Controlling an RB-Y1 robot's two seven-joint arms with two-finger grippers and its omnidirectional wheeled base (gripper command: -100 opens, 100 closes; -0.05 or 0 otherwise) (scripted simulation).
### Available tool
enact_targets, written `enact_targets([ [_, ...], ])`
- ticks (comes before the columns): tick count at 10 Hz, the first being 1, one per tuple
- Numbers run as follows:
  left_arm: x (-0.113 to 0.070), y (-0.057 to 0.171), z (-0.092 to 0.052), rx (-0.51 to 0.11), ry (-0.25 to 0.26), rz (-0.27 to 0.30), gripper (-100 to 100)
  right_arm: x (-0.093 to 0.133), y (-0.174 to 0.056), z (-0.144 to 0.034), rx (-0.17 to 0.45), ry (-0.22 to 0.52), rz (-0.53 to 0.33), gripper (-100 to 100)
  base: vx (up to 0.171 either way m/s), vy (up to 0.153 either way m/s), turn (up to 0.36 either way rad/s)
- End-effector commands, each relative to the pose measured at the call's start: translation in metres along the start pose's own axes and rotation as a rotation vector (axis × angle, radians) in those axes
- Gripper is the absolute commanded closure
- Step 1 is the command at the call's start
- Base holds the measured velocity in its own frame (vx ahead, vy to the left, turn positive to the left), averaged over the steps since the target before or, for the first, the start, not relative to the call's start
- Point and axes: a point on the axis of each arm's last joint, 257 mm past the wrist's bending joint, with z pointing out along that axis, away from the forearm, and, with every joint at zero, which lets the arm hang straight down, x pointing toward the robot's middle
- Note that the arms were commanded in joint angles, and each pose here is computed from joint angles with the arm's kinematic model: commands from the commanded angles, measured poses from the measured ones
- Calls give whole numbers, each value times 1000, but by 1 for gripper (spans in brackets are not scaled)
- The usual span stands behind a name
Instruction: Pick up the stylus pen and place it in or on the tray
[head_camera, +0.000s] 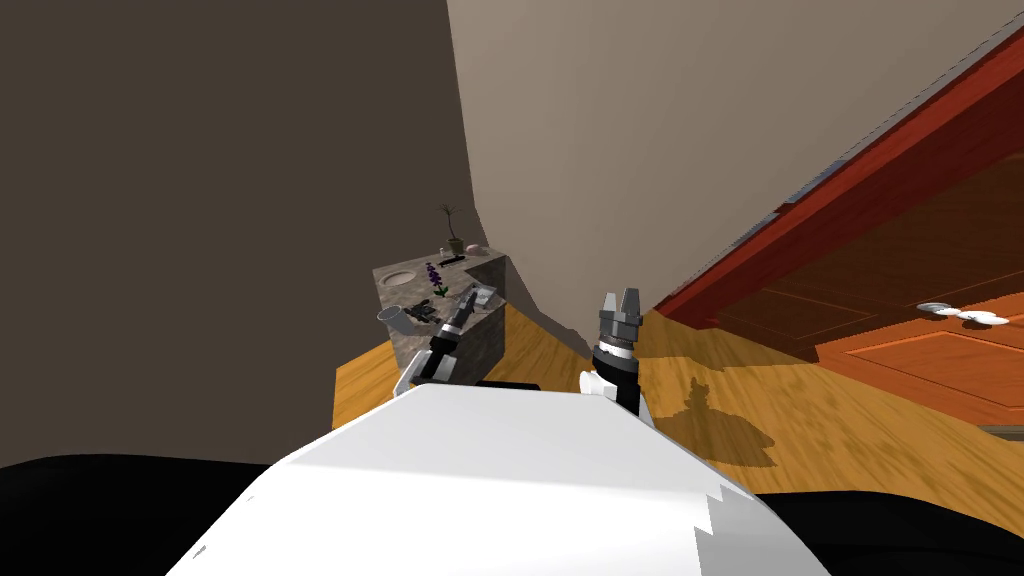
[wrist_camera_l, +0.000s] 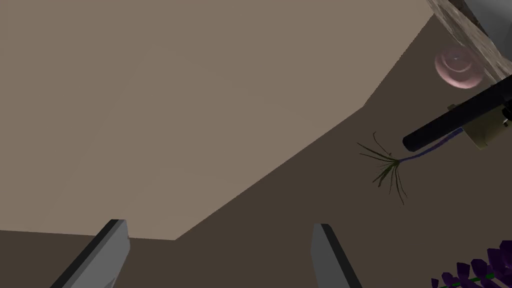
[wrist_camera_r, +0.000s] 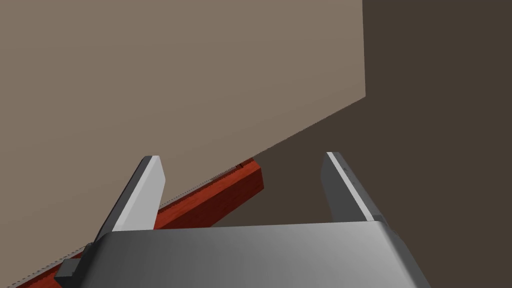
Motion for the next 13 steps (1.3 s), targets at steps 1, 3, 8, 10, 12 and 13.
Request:
enact_targets([
  [1, 11, 10, -6, -15, 27, 62, -100, 0, 0, 0, 0, 0, 0, 0, 20, 30, 16],
  [3, 21, 26, -12, -36, 59, 137, -100, 0, 0, 0, 0, 0, 0, 0, 33, 14, 11],
  [8, 36, 78, -41, -99, 155, 374, -100, 0, 0, 0, 0, 0, 0, 0, 62, -27, 2],
  [10, 37, 87, -47, -108, 171, 413, -100, 0, 0, 0, 0, 0, 0, 0, 64, -51, 21],
  [12, 38, 102, -58, -122, 204, 487, -100, 0, 0, 0, 0, 0, 0, 0, 51, -44, 8],
  [13, 39, 109, -64, -128, 220, 521, -100, 0, 0, 0, 0, 0, 0, 0, 41, -37, 12],
])
